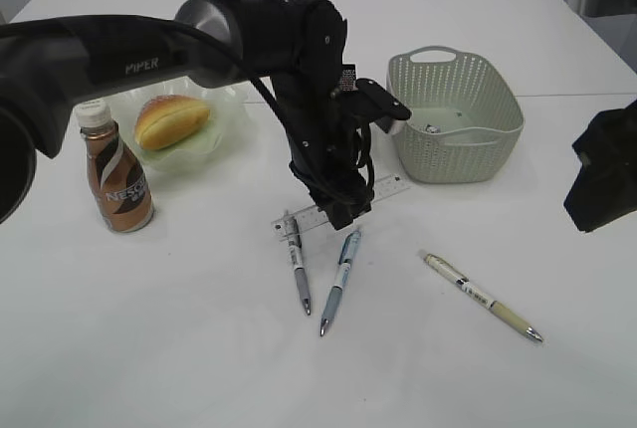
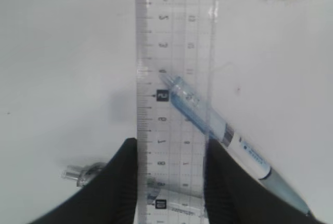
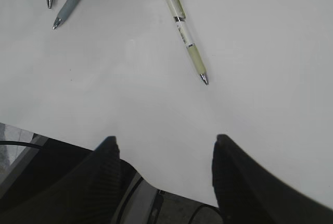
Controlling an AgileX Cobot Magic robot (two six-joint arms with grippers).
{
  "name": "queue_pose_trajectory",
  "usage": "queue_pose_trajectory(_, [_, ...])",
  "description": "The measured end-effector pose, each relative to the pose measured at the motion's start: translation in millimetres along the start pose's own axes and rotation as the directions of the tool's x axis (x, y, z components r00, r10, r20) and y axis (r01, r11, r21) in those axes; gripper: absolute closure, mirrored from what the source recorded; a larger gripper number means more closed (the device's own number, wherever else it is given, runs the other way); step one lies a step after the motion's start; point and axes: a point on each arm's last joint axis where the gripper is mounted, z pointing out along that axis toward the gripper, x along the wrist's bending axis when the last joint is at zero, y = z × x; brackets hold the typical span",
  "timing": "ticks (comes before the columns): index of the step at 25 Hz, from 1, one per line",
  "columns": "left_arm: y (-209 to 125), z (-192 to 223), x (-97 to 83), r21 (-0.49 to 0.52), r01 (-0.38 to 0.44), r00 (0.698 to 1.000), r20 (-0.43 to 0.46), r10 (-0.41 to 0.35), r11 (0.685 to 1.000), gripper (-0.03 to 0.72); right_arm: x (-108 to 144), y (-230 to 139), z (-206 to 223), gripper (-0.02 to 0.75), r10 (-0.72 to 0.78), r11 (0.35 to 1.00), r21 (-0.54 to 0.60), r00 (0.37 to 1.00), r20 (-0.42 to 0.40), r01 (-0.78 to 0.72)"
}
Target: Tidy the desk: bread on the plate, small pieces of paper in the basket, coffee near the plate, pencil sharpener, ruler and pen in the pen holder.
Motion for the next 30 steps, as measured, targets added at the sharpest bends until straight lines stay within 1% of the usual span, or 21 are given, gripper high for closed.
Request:
queue_pose_trajectory(2, [4.3,-8.0,1.0,-0.016,0.051,0.999,-0.003,-0.052,0.999,0.427,0.0,0.0,0.0,0.290,0.000,1.000,0.000,1.000,0.000,0.000])
queue_pose_trajectory(4, [9.6,-16.5,2.5,-0.047,0.121,0.993,-0.010,-0.122,0.992,0.427,0.0,0.0,0.0,0.290,0.000,1.000,0.000,1.000,0.000,0.000])
queue_pose_trajectory(7, [16.3,-28.2,4.5,-0.089,0.237,0.971,-0.009,-0.239,0.967,0.427,0.0,0.0,0.0,0.290,0.000,1.000,0.000,1.000,0.000,0.000])
queue_pose_trajectory(10, [21.2,-38.2,6.8,-0.126,0.358,0.932,-0.008,-0.362,0.925,0.427,0.0,0.0,0.0,0.290,0.000,1.000,0.000,1.000,0.000,0.000])
queue_pose_trajectory(12, [22.2,-43.3,9.8,-0.140,0.436,0.897,-0.014,-0.442,0.889,0.427,0.0,0.0,0.0,0.290,0.000,1.000,0.000,1.000,0.000,0.000])
queue_pose_trajectory(14, [21.7,-49.5,16.5,-0.156,0.511,0.853,-0.023,-0.521,0.845,0.427,0.0,0.0,0.0,0.290,0.000,1.000,0.000,1.000,0.000,0.000])
queue_pose_trajectory(15, [21.3,-53.3,20.3,-0.165,0.540,0.834,-0.031,-0.551,0.826,0.427,0.0,0.0,0.0,0.290,0.000,1.000,0.000,1.000,0.000,0.000])
queue_pose_trajectory(17, [20.5,-59.8,27.9,-0.184,0.579,0.806,-0.024,-0.592,0.795,0.427,0.0,0.0,0.0,0.290,0.000,1.000,0.000,1.000,0.000,0.000])
queue_pose_trajectory(19, [20.5,-65.0,33.1,-0.202,0.595,0.792,-0.019,-0.611,0.778,0.427,0.0,0.0,0.0,0.290,0.000,1.000,0.000,1.000,0.000,0.000])
queue_pose_trajectory(21, [21.5,-69.8,38.2,-0.232,0.598,0.786,-0.018,-0.618,0.767,0.427,-0.2,0.0,0.0,0.290,-0.001,1.000,0.000,1.000,0.002,0.001])
queue_pose_trajectory(25, [27.7,-74.9,44.0,-0.324,0.571,0.791,-0.032,-0.611,0.755,0.427,-1.2,0.1,0.0,0.290,-0.005,1.000,-0.001,1.000,0.013,0.005])
queue_pose_trajectory(27, [31.1,-77.1,48.4,-0.382,0.541,0.796,-0.053,-0.603,0.749,0.427,-1.5,0.1,0.0,0.290,-0.006,1.000,-0.001,1.000,0.017,0.006])
queue_pose_trajectory(30, [37.8,-81.6,54.7,-0.480,0.484,0.806,-0.080,-0.587,0.731,0.427,-2.4,0.2,0.0,0.290,-0.009,1.000,-0.002,1.000,0.026,0.009])
